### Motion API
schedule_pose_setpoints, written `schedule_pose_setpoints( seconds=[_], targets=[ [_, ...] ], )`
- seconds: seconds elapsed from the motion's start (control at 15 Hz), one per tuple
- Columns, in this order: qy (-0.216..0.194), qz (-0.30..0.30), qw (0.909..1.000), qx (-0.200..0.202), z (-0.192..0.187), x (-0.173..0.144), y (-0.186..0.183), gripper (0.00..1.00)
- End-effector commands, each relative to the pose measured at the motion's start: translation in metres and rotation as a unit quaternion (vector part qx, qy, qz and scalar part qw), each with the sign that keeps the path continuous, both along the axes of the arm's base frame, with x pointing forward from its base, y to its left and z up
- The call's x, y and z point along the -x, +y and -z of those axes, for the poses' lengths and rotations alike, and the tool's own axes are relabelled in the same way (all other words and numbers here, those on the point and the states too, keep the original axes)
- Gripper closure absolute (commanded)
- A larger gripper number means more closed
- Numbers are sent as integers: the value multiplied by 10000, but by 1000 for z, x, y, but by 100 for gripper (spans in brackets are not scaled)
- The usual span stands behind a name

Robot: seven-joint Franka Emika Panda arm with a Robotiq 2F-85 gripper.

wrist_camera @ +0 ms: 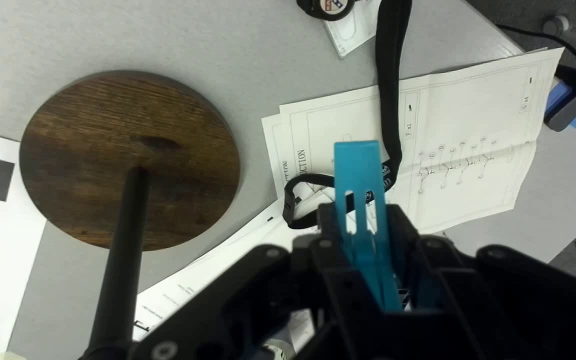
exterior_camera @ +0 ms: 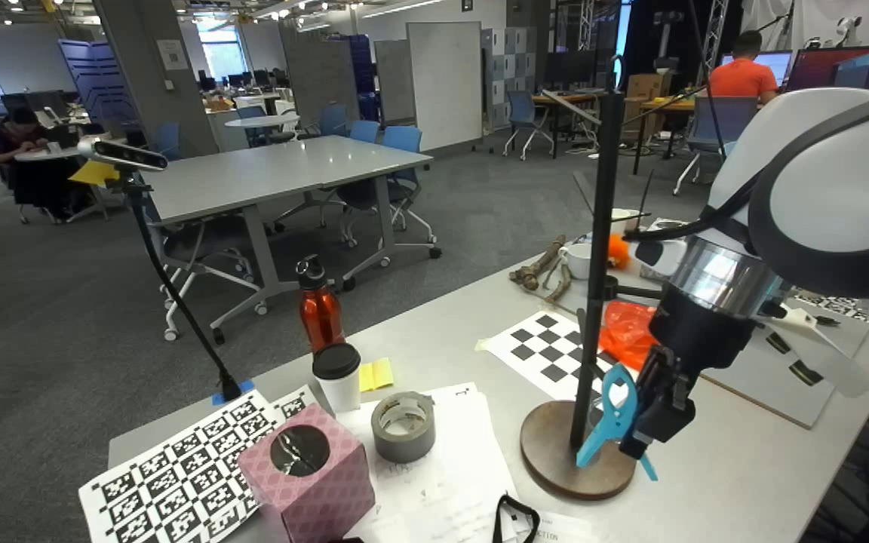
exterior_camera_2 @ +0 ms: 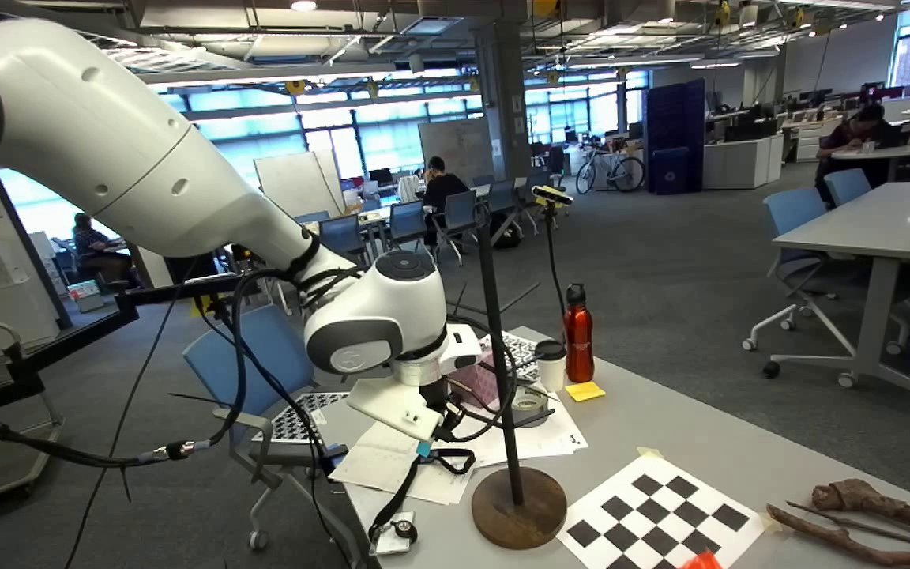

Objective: Get the blue peg and hang it on the lowest handle of the bar

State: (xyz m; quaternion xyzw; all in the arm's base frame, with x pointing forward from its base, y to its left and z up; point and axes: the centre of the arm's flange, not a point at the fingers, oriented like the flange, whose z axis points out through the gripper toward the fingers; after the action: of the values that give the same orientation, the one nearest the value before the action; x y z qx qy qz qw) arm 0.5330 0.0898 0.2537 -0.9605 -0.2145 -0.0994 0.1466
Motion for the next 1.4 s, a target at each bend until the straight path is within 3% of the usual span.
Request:
schedule_pose_setpoints(
  seconds=[0.0,1.13,1.2,1.33],
  targets=[
    [55,-79,9998,-162,3,-16,-5,93],
    [129,292,9992,-253,30,-40,-39,93],
    [148,300,9991,-248,30,-41,-40,48],
    [159,312,9991,-246,33,-42,-41,40]
  ],
)
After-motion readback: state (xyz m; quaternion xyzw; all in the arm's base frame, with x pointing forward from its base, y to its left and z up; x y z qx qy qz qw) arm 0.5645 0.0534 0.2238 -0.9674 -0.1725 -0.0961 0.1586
